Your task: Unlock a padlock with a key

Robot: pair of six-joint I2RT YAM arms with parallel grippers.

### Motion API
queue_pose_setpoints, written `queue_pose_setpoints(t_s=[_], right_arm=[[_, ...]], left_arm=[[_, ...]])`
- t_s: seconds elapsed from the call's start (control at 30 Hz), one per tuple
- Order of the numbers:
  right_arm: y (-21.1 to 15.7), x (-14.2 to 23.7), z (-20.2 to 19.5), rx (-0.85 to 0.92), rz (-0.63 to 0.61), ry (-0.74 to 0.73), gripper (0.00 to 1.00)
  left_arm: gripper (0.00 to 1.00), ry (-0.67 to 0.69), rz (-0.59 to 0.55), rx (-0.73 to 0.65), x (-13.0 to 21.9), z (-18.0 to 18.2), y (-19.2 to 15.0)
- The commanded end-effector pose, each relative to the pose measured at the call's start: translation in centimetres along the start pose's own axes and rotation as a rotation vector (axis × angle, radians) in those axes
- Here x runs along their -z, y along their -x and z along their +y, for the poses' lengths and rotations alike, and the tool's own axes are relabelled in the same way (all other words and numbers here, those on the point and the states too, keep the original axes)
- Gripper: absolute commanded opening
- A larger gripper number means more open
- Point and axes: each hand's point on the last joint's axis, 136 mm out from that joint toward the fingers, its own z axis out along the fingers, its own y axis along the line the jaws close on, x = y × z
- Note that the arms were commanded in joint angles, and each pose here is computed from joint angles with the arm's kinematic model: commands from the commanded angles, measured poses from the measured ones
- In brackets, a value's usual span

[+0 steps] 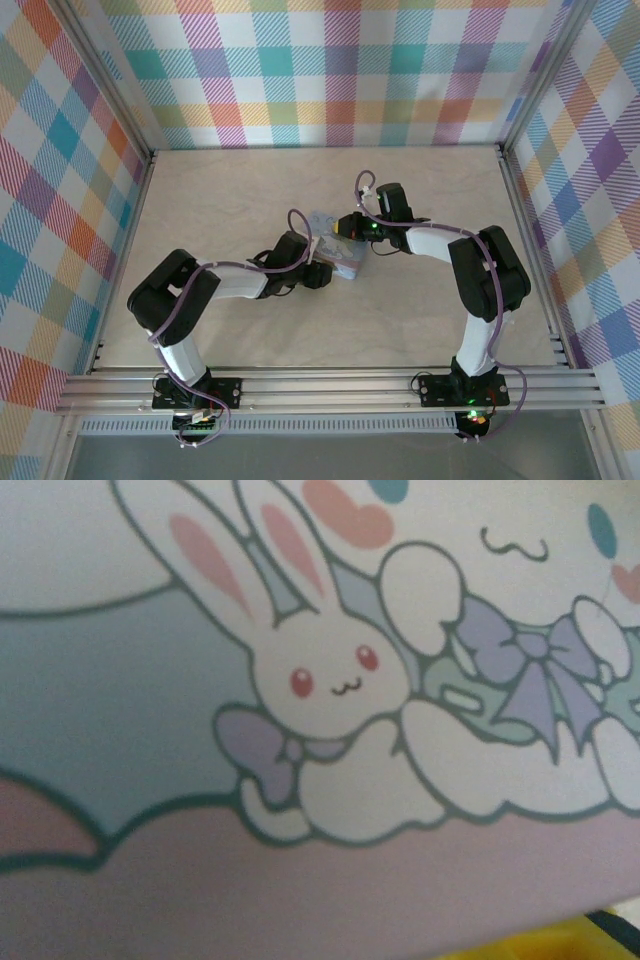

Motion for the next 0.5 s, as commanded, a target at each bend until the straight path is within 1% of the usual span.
queue_pose_setpoints(t_s=[0.0,0.13,0.37,0.47], right_arm=[[-4.8,-0.4,-4.9,-0.120,0.118,-0.146,0.01],[-4.7,-0.2,-4.8,-0.118,0.117,-0.146,0.01],[-4.8,-0.1,-4.8,-0.121,0.114,-0.149,0.01],[-4.7,-0.1,-4.7,-0.121,0.112,-0.145,0.01]], left_arm=[[0.46,0.015,-0.040,-0.040,-0.8,-0.7,0.0],[0.44,0.040,-0.041,-0.032,-1.2,-0.5,-0.1],[0.41,0.047,-0.049,-0.044,-1.3,-1.5,0.3],[0.38,0.052,-0.048,-0.042,-1.4,-1.5,0.3]])
